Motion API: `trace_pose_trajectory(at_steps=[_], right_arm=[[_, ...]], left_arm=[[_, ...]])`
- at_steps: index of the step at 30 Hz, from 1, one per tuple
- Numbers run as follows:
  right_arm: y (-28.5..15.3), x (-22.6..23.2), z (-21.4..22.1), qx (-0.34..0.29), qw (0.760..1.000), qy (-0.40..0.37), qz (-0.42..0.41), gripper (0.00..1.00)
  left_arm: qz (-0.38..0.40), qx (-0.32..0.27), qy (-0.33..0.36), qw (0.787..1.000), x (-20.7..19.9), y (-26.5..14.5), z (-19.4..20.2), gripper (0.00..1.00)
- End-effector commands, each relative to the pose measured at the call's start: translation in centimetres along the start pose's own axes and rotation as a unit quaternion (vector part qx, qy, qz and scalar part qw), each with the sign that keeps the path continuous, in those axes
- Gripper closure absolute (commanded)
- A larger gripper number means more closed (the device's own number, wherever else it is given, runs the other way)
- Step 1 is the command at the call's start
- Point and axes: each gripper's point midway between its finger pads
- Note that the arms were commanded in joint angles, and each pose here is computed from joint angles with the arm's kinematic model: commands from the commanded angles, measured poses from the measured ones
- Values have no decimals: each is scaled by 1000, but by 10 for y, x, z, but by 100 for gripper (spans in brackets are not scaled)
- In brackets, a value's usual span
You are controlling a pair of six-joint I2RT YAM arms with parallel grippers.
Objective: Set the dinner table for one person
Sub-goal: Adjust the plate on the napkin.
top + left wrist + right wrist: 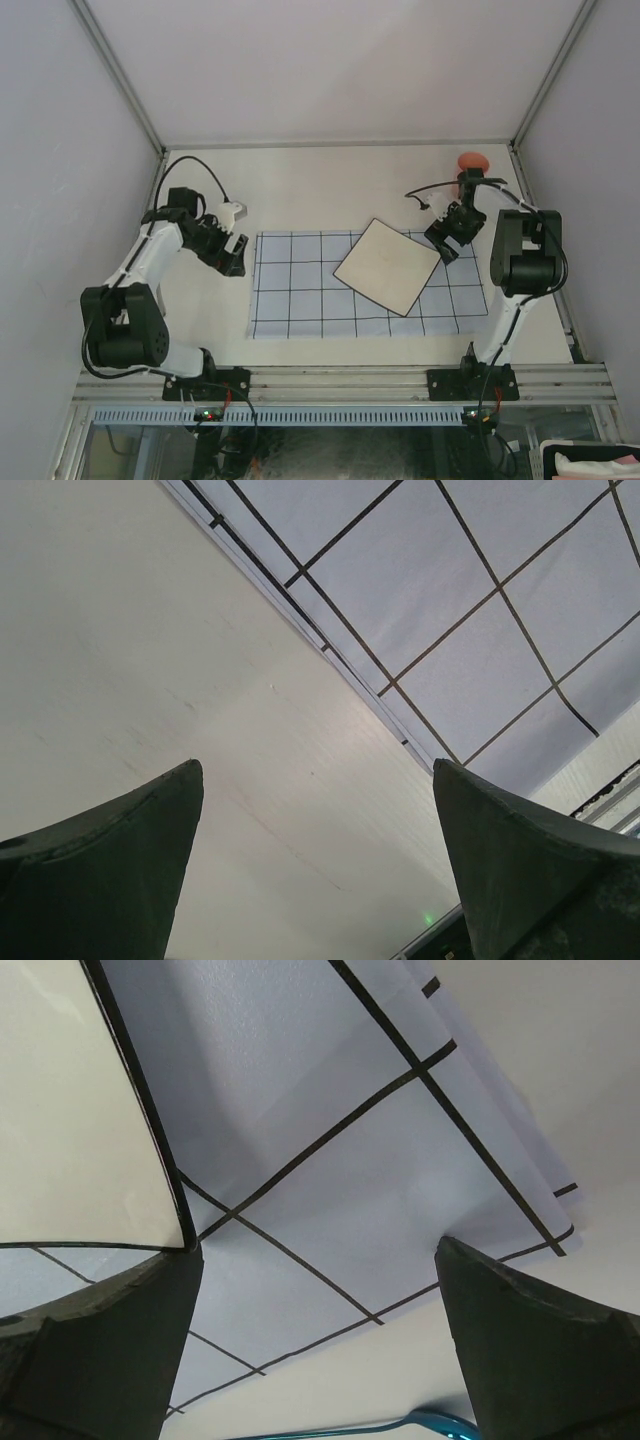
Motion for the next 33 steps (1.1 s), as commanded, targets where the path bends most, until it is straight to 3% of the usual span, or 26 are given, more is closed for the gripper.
trace_pose_trajectory(at_steps=[1, 10, 18, 22, 33], right_arm=[[-3, 0, -21, -40, 999, 16, -13, 0], [-53, 64, -50, -129, 980, 67, -137, 0], [-79, 77, -84, -177, 937, 119, -276, 0], [-73, 75, -86, -169, 922, 144, -317, 0], [-45, 69, -50, -118, 927, 184, -305, 0]], left_arm=[[17, -3, 20, 1000, -1, 7, -10, 0], [132, -26, 31, 990, -38, 44, -63, 0], [305, -73, -17, 949, -99, 81, -117, 0], [341, -77, -91, 932, -107, 107, -112, 0], [390, -71, -95, 913, -144, 133, -111, 0]])
Point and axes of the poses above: each gripper's point midway between its finger pads, its own y axis out along the fingers, its own x axis along the line the jaws close on, z = x × y, and after that the axes turned 8 degrees about y, right-handed
